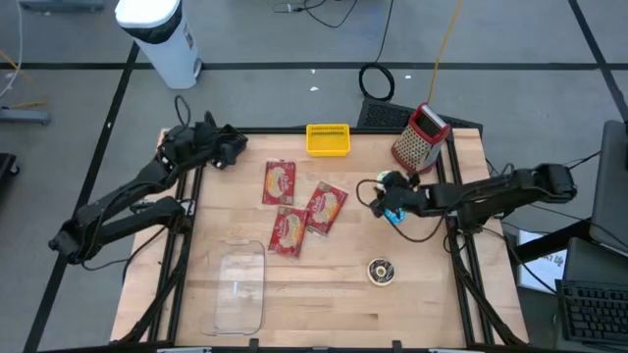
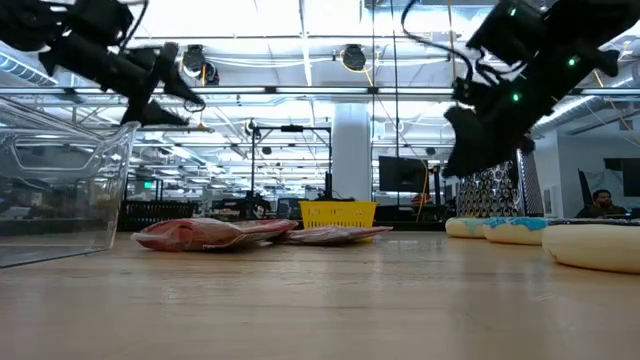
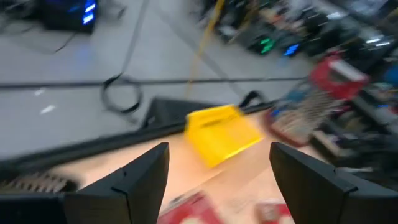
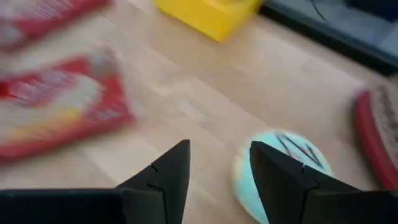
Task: Pick & Place Food Item
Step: Put the light blue donut into the yellow bin
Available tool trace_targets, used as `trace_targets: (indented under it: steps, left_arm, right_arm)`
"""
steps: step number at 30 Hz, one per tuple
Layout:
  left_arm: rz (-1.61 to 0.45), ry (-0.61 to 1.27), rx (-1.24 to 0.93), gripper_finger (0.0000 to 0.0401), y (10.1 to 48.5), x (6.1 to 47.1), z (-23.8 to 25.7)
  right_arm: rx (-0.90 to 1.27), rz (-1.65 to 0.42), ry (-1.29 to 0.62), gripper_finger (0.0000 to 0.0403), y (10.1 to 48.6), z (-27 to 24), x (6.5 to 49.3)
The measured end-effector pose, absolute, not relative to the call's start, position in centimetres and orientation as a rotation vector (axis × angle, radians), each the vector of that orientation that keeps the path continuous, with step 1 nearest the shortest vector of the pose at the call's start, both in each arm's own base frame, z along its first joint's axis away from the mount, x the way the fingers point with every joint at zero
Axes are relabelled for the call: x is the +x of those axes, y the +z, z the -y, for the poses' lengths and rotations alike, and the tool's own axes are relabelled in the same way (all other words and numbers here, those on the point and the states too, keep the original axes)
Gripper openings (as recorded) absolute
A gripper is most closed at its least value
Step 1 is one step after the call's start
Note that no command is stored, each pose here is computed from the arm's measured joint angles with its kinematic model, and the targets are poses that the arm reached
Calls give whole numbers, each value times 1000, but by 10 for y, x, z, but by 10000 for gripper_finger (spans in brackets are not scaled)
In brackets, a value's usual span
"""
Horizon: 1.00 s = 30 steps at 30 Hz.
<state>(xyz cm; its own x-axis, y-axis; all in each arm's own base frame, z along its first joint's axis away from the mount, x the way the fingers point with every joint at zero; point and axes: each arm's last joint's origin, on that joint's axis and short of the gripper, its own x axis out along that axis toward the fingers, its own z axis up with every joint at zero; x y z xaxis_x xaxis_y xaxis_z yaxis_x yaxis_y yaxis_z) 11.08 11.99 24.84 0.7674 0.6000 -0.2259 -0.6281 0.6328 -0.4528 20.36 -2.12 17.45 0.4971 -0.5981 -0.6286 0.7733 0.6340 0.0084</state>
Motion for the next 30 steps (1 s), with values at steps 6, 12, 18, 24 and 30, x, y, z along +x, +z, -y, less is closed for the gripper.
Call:
trace_targets:
  steps: [6,12,18,24,30]
  left_arm:
    - [52,616,-479,280,262,118,-115]
    - [73,599,-469,280,264,120,-114]
    - [73,599,-469,280,264,120,-114]
    - [91,597,-482,280,265,120,-114]
    - [239,614,-440,280,279,118,-115]
  right_arm:
    - [364,-773,-873,155,157,40,203]
    - [403,-863,-942,155,140,62,202]
    - [439,-883,-899,155,133,75,206]
    - [475,-870,-874,155,130,78,209]
    - [478,-870,-872,155,130,78,209]
